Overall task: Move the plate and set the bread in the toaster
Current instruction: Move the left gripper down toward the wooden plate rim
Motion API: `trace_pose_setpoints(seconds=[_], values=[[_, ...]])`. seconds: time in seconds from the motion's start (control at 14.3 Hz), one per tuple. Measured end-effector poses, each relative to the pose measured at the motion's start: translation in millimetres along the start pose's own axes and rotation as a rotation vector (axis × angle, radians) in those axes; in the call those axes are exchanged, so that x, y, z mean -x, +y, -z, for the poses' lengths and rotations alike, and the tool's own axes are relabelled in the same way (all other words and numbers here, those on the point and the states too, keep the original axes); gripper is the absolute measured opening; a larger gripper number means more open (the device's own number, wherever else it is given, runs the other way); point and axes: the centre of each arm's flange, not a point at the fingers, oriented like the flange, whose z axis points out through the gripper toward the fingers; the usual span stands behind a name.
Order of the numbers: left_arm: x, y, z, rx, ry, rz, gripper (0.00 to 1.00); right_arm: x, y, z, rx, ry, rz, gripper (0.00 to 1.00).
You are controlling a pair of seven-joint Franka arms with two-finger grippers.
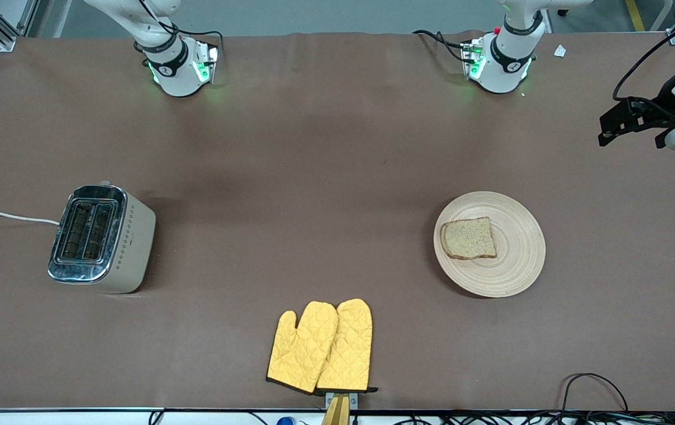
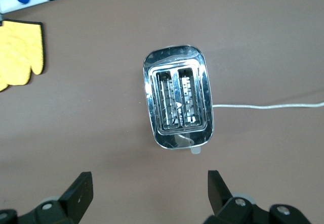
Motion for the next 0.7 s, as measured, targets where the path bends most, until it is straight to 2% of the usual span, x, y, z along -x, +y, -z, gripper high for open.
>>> trace_pose_setpoints(seconds=[0.07,0.14,0.28,0.7], values=[[0,0,0,0.000,0.000,0.000,1.00,2,-16,-2,0.042,-0.006,-0.003,1.00],[0,0,0,0.000,0.000,0.000,1.00,6,-33,-3,0.112,-0.012,0.003,1.00],[0,-1,2,0.000,0.003,0.001,1.00,13,-63,-3,0.175,-0.007,0.057,1.00],[1,-1,5,0.000,0.000,0.002,1.00,12,-57,-2,0.184,-0.006,0.065,1.00]])
